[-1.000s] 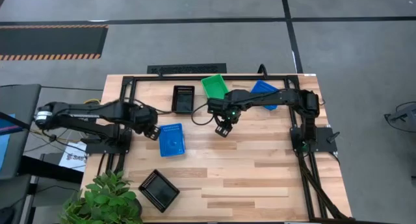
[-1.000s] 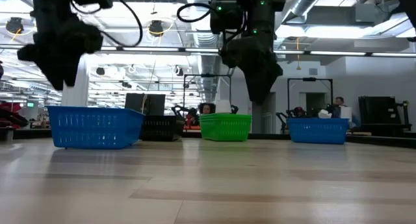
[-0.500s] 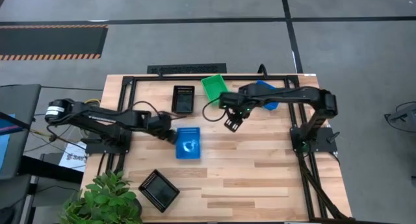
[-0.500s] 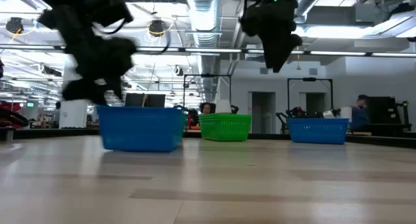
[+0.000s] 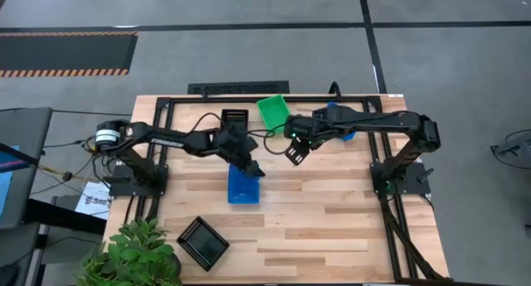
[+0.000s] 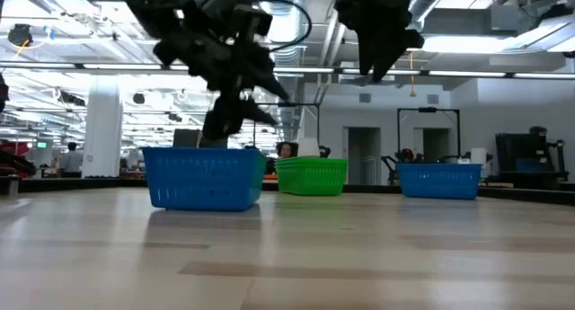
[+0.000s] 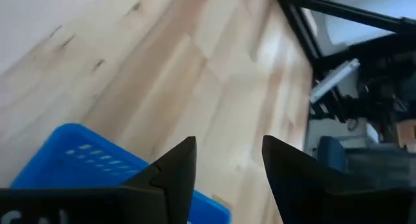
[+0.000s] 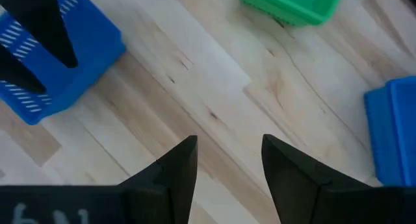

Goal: Stack baskets by color
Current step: Stack the blue bin on the stacked blue bin

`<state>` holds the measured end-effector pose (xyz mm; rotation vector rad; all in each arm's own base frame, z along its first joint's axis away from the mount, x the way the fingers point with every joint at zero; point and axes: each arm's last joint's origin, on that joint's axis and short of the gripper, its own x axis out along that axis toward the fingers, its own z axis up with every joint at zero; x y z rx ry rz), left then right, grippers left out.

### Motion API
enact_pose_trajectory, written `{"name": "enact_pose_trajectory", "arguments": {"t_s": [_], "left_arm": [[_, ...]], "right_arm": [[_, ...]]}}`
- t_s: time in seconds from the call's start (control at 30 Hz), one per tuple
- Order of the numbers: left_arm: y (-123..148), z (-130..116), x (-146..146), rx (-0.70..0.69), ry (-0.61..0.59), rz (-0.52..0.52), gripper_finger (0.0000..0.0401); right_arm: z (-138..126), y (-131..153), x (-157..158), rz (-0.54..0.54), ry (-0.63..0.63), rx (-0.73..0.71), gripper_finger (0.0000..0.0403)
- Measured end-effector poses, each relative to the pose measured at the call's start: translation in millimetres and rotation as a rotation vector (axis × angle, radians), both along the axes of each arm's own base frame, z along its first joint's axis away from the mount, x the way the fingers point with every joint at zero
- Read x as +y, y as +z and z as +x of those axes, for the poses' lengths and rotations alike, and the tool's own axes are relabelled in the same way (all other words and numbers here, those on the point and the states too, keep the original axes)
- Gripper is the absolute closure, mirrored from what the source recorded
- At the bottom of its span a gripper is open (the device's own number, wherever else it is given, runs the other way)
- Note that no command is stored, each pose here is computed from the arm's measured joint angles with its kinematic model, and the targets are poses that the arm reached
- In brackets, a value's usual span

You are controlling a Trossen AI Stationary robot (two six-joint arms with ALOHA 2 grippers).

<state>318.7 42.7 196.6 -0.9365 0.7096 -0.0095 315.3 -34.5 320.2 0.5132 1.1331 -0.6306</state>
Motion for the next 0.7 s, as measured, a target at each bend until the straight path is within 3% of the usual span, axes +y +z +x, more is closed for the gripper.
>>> {"name": "enact_pose_trajectory", "arguments": {"t_s": [0.1, 0.23, 0.43, 0.57, 0.7], "left_arm": [[24, -8, 1, -0.004, -0.006, 0.037, 0.025], [54, -36, 0, 0.102, 0.087, 0.17, 0.0276], [81, -85, -17, 0.243, 0.203, 0.28, 0.0298], [94, -110, -27, 0.259, 0.28, 0.378, 0.0283], [103, -126, -31, 0.242, 0.335, 0.39, 0.0239]], "right_arm": [[1, 2, 7, -0.024, -0.008, -0.023, 0.0212], [-1, 6, 12, -0.042, -0.056, -0.046, 0.0217], [28, -14, 27, -0.004, -0.073, -0.119, 0.021], [54, -38, 37, 0.031, -0.058, -0.144, 0.0191], [78, -64, 40, 0.055, -0.062, -0.18, 0.0168]]}}
